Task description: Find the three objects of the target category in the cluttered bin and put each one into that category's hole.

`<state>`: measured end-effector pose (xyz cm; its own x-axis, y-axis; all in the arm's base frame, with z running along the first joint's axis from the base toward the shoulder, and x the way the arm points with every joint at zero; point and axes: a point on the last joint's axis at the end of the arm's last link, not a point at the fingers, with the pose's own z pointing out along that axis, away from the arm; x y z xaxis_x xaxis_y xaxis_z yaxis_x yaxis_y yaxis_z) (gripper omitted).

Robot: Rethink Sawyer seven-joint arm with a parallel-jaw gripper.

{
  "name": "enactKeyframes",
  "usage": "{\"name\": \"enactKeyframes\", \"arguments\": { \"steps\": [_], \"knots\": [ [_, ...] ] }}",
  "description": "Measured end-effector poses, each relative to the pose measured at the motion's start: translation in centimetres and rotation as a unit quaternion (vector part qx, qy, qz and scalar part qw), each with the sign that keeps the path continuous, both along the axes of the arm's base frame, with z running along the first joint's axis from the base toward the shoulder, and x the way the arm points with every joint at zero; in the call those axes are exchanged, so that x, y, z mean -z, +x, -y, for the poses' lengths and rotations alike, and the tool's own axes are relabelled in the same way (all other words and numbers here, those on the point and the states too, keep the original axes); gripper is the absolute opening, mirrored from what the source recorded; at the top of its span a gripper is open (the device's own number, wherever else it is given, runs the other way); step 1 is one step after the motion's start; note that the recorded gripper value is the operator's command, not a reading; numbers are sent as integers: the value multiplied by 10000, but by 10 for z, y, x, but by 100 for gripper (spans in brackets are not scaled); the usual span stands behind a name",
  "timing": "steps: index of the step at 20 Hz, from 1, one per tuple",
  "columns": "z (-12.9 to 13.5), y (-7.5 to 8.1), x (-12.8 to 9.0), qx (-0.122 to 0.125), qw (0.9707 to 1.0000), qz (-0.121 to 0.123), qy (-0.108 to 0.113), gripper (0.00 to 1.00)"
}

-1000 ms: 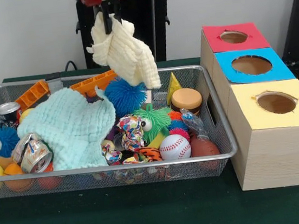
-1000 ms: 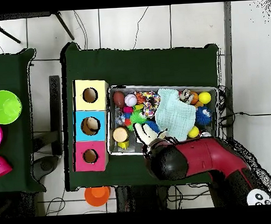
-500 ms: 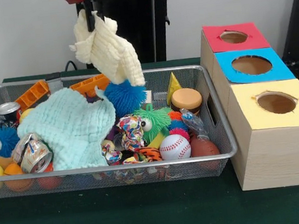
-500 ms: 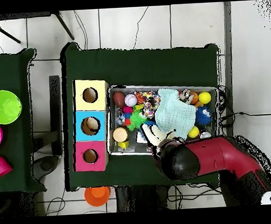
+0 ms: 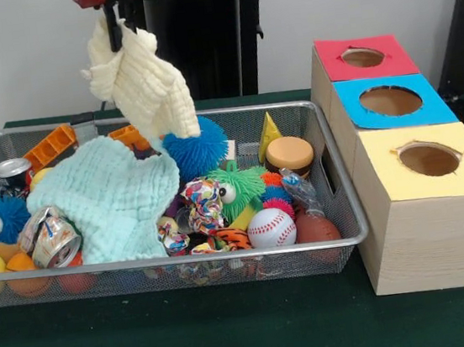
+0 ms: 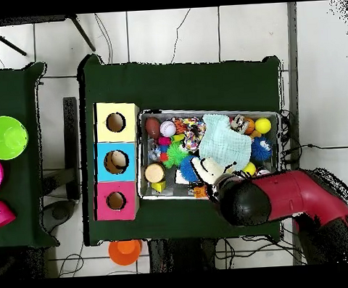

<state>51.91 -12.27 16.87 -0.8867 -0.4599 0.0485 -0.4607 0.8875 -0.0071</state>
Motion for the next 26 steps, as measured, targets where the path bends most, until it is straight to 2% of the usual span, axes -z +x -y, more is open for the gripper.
{"name": "enactKeyframes", "arguments": {
  "steps": [9,15,19,21,26],
  "knots": [
    [31,18,-4,-414,9990,42,131,0],
    [34,15,3,-676,9976,-39,149,0],
    [39,10,9,-831,9965,-114,15,0],
    [44,5,12,-960,9951,-190,-132,0],
    [51,-3,16,-1112,9927,-347,-326,0]
  ]
}}
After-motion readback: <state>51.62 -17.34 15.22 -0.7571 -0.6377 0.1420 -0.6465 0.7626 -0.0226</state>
